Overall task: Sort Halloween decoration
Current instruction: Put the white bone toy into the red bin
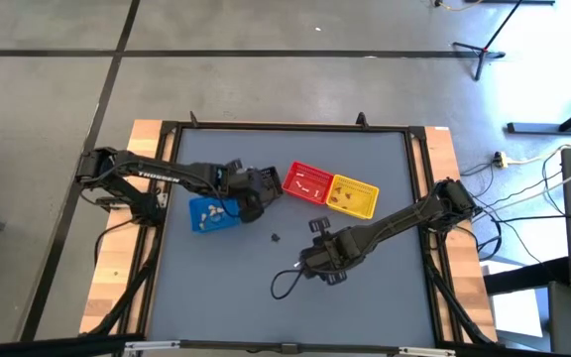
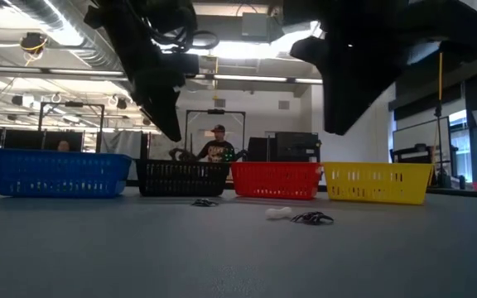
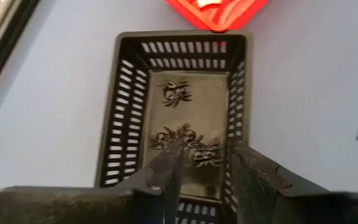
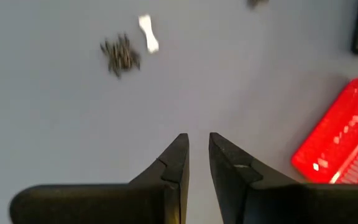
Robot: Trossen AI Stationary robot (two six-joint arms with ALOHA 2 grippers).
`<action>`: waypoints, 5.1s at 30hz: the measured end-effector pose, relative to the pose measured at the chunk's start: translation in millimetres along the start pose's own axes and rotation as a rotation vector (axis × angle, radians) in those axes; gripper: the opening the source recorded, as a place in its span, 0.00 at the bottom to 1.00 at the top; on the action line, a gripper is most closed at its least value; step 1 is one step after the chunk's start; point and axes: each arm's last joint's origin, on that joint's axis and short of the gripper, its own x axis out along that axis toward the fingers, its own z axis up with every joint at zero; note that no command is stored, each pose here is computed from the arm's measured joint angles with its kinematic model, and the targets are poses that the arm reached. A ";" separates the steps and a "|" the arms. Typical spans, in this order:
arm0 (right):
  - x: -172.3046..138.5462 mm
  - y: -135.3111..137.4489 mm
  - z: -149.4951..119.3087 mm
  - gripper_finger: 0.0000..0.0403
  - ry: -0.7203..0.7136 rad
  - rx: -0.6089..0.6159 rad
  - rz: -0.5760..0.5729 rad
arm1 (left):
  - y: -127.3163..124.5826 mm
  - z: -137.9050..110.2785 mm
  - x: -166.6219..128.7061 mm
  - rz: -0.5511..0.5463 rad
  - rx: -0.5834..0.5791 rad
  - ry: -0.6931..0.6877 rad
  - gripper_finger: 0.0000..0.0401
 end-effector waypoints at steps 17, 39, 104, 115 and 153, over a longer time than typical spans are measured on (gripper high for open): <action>-1.6 -0.2 17.4 0.15 -0.176 -0.003 -0.002 | -31.1 10.9 -41.4 -0.167 0.060 -0.140 0.29; 12.2 -7.3 34.7 0.43 -0.305 0.041 0.168 | -80.3 -17.9 -102.6 -0.235 0.049 -0.321 0.29; 88.5 -3.5 37.2 0.05 -0.159 -0.003 0.259 | -82.7 -16.3 -104.4 -0.238 0.029 -0.355 0.29; 88.6 -3.8 37.2 0.04 -0.158 -0.002 0.258 | -82.7 -16.3 -104.5 -0.238 0.030 -0.356 0.29; 44.0 -122.4 8.7 0.03 0.066 0.031 -0.022 | -83.1 -15.7 -104.7 -0.245 0.027 -0.360 0.29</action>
